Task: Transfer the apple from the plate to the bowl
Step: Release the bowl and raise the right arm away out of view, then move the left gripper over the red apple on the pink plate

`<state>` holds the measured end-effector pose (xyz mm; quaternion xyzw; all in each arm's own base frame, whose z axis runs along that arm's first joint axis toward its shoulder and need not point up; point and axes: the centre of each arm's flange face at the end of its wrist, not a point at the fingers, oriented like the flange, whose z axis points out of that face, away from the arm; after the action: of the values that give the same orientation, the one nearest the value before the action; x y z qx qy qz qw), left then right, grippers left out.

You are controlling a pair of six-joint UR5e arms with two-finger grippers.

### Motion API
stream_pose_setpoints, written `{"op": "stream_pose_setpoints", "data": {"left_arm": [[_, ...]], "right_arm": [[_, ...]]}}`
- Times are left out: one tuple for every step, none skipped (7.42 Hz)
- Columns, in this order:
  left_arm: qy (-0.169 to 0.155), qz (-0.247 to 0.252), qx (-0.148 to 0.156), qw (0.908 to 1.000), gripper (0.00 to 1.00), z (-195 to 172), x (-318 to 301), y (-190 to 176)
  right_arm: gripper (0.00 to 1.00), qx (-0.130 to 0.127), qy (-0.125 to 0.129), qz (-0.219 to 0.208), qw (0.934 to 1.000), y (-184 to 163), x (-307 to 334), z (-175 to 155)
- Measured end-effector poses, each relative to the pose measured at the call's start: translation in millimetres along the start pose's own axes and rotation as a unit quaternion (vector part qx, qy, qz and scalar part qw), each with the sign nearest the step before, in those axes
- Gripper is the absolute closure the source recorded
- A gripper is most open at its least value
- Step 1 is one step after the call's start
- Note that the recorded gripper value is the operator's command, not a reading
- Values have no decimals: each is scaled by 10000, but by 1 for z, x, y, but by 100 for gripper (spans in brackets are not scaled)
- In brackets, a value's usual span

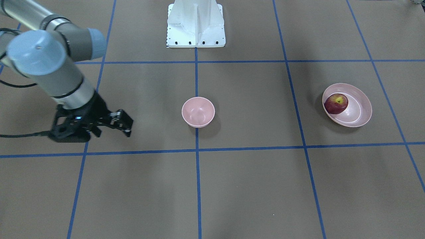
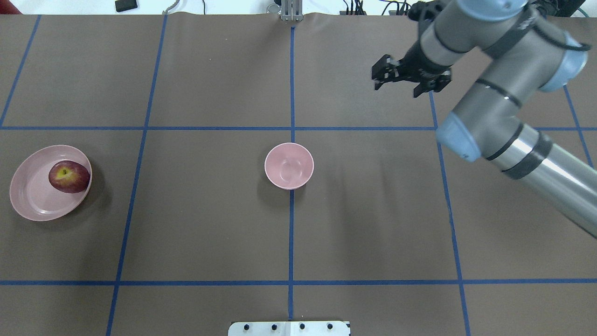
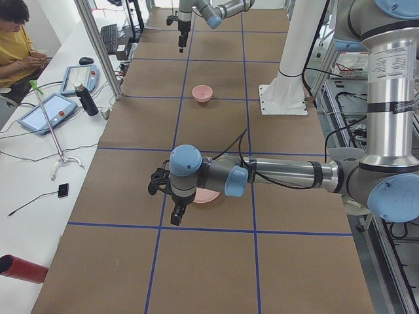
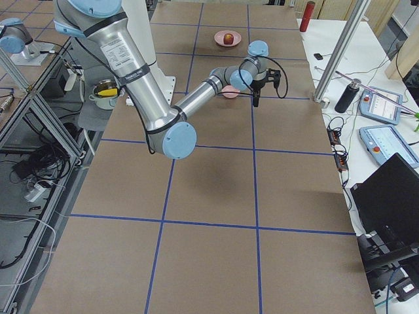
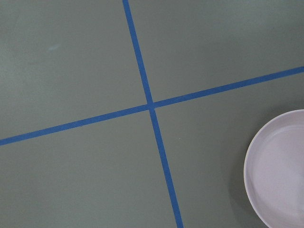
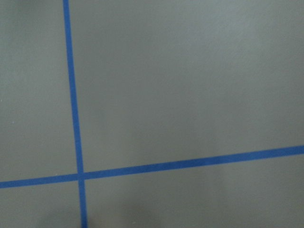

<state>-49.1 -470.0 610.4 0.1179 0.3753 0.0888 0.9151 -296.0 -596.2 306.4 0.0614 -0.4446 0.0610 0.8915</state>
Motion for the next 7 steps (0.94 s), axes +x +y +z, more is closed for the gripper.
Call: {"op": "stream_pose_setpoints", "data": {"left_arm": [[2, 121, 115, 9999, 2, -3, 5, -10], [50, 241, 225, 9994, 2, -4, 10, -21], [164, 329, 288, 9989, 2, -4, 14, -26], [257, 455, 388, 9979, 2, -4, 18, -29], [343, 536, 484, 9968, 2, -2, 29, -33], [470, 384, 437, 9972, 1, 9, 53, -40], [539, 88, 306, 9980, 0, 25, 90, -47]], "right_arm": [[0, -9, 170, -491, 9986, -24, 96, -26], [0, -74, 335, -930, 9951, -31, 183, -45], [0, -175, 495, -1248, 9908, -26, 260, -57], [0, -281, 625, -1435, 9873, -13, 326, -64], [0, -397, 718, -1495, 9854, 4, 380, -66], [0, -497, 773, -1473, 9848, 21, 415, -64], [0, -554, 806, -1440, 9847, 32, 433, -62]]}}
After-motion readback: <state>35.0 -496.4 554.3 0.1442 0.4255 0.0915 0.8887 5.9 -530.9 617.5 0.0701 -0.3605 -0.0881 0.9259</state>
